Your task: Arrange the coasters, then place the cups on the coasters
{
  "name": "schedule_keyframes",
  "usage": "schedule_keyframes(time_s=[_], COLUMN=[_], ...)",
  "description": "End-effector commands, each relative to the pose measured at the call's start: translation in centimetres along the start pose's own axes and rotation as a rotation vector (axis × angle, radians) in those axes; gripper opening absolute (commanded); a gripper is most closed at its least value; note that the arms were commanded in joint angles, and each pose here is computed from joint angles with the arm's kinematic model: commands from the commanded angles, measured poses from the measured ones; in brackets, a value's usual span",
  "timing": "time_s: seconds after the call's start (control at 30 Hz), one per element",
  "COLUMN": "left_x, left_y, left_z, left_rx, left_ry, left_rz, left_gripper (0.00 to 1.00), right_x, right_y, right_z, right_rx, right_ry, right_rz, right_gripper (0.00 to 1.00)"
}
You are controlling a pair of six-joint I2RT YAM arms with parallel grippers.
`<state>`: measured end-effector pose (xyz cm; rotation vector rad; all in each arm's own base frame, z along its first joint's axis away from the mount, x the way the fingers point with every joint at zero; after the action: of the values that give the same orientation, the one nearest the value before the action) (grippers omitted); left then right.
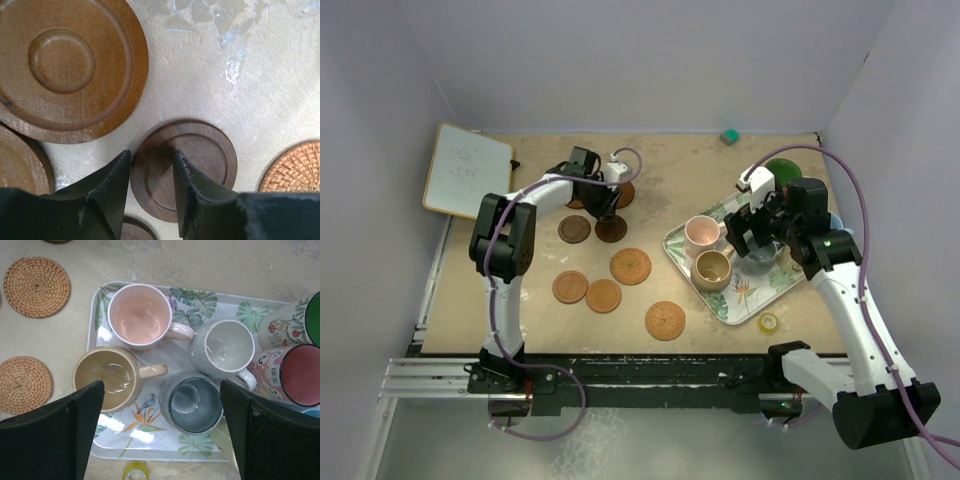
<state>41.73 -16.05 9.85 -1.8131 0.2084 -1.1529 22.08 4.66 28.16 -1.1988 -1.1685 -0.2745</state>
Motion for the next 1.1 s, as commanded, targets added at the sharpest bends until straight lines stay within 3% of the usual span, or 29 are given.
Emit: schedule_keyframes(time_s=[0.0,0.2,0.37,0.67,1.07], left_x=[2.3,2.4,0.7,-2.1,-3.5], left_y=[-2.7,-5.3,-6.2,-5.6,-3.9], left_z=[-1.1,-1.8,-2.6,-3.5,-3.6], left_rx=[-0.001,0.002,-0.022,-0.004,0.038], left_ry=[0.034,0.137,0.253,0.409,0.431], left_rz=[-0.121,-0.165,-0.114,0.005,0.092], left_gripper=[0.40,0.53,0.58,0.60,0.58], right_x=[0.6,0.6,0.6,0.6,0.6], right_y=[-0.4,-0.4,-0.3,-0.4,-0.5], right_z=[0.0,0.0,0.0,0.0,0.0], right_rx=[0.006,0.006,0.008,0.010,0.010], right_ry=[-0.021,-0.020,-0.018,-0.018,-0.022], right_rz=[-0.041,-0.042,-0.038,-0.037,-0.042], right_gripper=[1.00,1.00,1.00,1.00,1.00])
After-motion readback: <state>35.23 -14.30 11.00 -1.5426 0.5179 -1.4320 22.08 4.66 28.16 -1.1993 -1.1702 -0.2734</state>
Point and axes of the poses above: each gripper's point midway between its finger pads, its own y axis out along the fingers, its own z axis along the line the jaws close on, x = y × z, the point moved 9 cm from there along -y, back along the fingers, and after that the axes turned 4 degrees about y, right-handed, at the moved point
